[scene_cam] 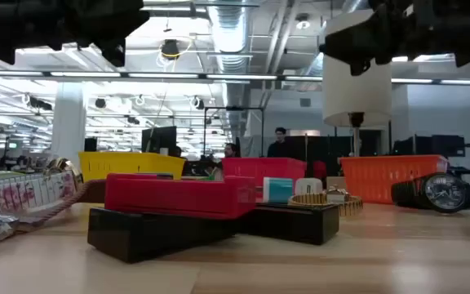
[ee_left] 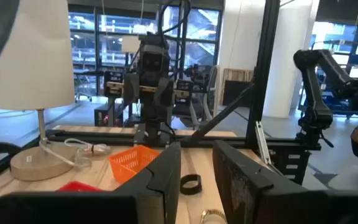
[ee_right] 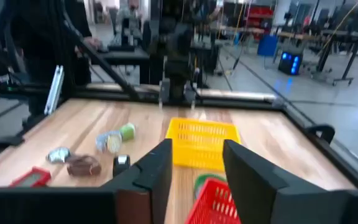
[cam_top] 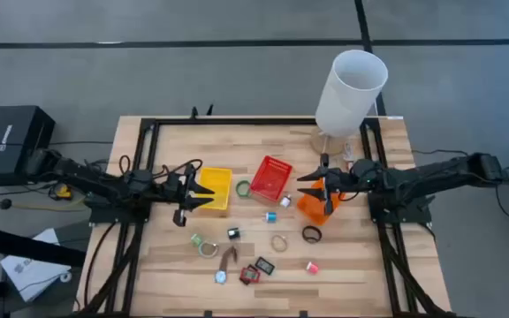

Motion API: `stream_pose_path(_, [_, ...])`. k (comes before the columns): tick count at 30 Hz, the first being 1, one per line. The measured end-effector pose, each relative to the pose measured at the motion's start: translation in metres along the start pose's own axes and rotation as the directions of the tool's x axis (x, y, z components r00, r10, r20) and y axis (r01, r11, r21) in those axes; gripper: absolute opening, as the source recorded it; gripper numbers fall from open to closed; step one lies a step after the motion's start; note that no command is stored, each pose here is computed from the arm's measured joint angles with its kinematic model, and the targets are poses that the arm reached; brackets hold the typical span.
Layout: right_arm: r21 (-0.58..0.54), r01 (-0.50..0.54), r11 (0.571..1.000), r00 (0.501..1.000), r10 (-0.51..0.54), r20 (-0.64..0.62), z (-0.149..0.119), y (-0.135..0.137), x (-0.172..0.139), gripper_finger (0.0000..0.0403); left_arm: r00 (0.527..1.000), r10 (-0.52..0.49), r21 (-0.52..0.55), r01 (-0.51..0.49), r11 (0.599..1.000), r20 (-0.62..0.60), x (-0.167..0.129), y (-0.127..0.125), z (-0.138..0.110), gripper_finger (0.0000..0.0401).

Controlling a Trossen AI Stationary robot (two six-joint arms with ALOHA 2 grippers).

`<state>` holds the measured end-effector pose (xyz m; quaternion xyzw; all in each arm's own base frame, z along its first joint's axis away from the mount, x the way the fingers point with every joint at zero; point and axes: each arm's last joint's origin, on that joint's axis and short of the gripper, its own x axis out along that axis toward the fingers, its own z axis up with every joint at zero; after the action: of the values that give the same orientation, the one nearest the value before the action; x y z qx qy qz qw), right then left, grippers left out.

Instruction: Pick & Place Office items

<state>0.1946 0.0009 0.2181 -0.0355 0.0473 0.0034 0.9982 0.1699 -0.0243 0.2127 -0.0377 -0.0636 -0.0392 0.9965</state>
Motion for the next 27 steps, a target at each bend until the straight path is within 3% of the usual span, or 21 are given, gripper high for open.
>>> stream_pose_path(8, [0.000,-0.003,1.000,0.996,0.003,-0.094,-0.016,0.001,0.012,0.0177,0.999,0.003,0.003,-0.002,1.000,-0.036,0.017,-0.002,0.004,0.0090])
stream_pose_path(16, [-0.042,-0.008,0.999,0.995,0.003,-0.103,-0.018,0.001,0.013,0.0176,0.974,0.022,0.018,-0.019,1.000,-0.227,0.040,-0.004,0.014,0.0090])
stream_pose_path(22, [-0.061,-0.010,0.998,0.994,0.004,-0.108,-0.019,0.001,0.014,0.0176,0.895,0.079,0.054,-0.061,0.997,-0.440,0.047,-0.013,0.025,0.0090])
stream_pose_path(27, [-0.061,-0.012,0.998,0.993,0.004,-0.117,-0.020,0.001,0.014,0.0176,0.822,0.079,-0.009,-0.101,0.995,-0.563,0.042,-0.025,0.024,0.0090])
